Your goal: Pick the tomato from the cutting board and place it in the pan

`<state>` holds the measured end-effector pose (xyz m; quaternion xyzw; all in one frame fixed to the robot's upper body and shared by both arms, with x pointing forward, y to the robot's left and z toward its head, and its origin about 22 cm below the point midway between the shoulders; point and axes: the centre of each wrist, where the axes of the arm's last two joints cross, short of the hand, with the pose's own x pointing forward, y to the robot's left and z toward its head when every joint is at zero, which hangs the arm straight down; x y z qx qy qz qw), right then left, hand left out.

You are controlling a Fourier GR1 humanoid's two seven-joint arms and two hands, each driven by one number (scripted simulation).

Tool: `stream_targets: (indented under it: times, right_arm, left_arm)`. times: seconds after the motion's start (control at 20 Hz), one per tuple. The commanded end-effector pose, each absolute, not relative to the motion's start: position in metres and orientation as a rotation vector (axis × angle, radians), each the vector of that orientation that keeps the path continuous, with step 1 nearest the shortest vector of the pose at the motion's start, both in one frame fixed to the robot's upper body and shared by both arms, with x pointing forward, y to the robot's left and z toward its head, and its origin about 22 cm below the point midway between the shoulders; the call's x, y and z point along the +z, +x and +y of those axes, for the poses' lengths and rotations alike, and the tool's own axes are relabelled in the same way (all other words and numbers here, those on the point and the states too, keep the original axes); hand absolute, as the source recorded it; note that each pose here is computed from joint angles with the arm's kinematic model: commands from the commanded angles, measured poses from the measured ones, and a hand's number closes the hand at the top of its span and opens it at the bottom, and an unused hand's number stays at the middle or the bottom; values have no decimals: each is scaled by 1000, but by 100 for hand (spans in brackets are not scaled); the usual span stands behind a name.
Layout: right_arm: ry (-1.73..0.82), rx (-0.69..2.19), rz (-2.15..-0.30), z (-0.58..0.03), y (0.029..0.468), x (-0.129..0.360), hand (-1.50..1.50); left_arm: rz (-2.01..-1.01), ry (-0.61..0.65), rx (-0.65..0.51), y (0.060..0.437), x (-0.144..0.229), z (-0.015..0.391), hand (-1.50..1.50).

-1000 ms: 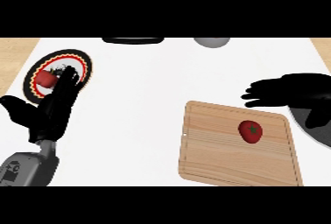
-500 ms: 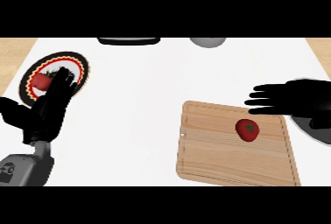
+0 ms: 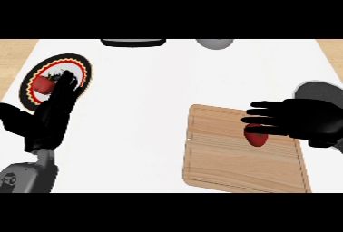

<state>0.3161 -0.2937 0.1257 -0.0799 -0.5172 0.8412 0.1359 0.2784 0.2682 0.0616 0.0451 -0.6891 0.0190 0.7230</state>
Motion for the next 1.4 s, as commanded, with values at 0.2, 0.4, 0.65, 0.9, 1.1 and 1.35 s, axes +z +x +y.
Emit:
stream_targets:
  times: [0.2, 0.4, 0.65, 0.9, 1.1, 1.35]
  right_arm:
    - [-348, 2447, -1412, -268, 311, 107, -150]
    - [-277, 2452, -1414, -277, 333, 98, -150]
    - [-318, 2452, -1358, -260, 332, 75, -150]
    - [-299, 2463, -1364, -264, 328, 59, -150]
    - [-260, 2430, -1385, -247, 332, 46, -150]
    - [-236, 2442, -1350, -256, 342, 38, -150]
  left_arm:
    - [-1518, 109, 41, 287, 39, 259, 0]
    - [-1545, 90, 46, 289, 56, 274, 0]
    - [-1516, 97, 32, 269, 69, 270, 0]
    - [-1509, 85, 45, 275, 62, 263, 0]
    - [-1494, 100, 42, 278, 57, 261, 0]
    - [-1512, 74, 29, 267, 62, 275, 0]
